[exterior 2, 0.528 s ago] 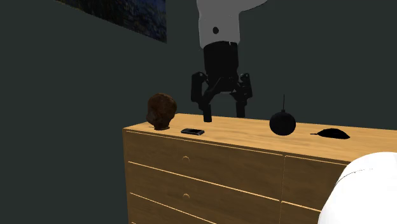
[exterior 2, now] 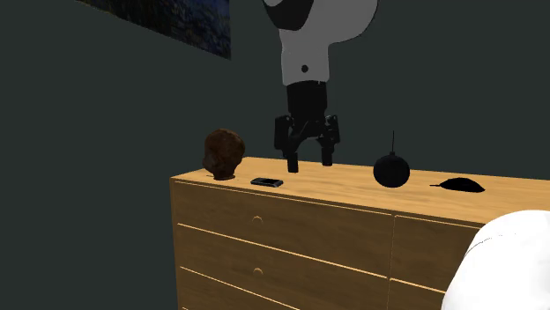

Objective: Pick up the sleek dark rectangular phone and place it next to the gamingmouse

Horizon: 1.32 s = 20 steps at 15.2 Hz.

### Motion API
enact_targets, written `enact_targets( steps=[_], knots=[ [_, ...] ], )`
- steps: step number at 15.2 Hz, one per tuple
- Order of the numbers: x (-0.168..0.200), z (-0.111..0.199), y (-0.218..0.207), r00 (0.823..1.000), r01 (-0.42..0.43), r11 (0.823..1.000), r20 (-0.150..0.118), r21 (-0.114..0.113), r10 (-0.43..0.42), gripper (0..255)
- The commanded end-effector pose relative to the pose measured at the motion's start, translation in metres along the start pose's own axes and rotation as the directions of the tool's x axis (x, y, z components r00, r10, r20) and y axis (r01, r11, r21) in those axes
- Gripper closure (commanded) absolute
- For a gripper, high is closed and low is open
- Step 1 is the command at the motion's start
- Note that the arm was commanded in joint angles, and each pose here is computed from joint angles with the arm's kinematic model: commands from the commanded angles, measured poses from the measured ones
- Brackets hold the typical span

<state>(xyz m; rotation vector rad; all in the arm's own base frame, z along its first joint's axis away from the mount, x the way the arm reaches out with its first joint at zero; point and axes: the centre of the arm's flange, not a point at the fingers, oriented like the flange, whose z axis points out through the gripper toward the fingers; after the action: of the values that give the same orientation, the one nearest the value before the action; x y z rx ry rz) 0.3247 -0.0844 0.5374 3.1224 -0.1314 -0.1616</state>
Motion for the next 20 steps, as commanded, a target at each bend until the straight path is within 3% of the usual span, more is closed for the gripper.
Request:
enact_targets(
  steps=[1,10,15,20],
  knots=[
    [0.019,0.007,0.016,0.999,0.047,0.999,-0.011,-0.006,-0.047,0],
    [0.112,0.028,0.075,0.969,0.240,0.970,-0.053,-0.032,-0.241,0],
    [0.168,0.038,0.099,0.936,0.343,0.938,-0.074,-0.049,-0.345,0],
    [0.226,0.045,0.118,0.890,0.441,0.895,-0.093,-0.069,-0.446,0]
  ],
)
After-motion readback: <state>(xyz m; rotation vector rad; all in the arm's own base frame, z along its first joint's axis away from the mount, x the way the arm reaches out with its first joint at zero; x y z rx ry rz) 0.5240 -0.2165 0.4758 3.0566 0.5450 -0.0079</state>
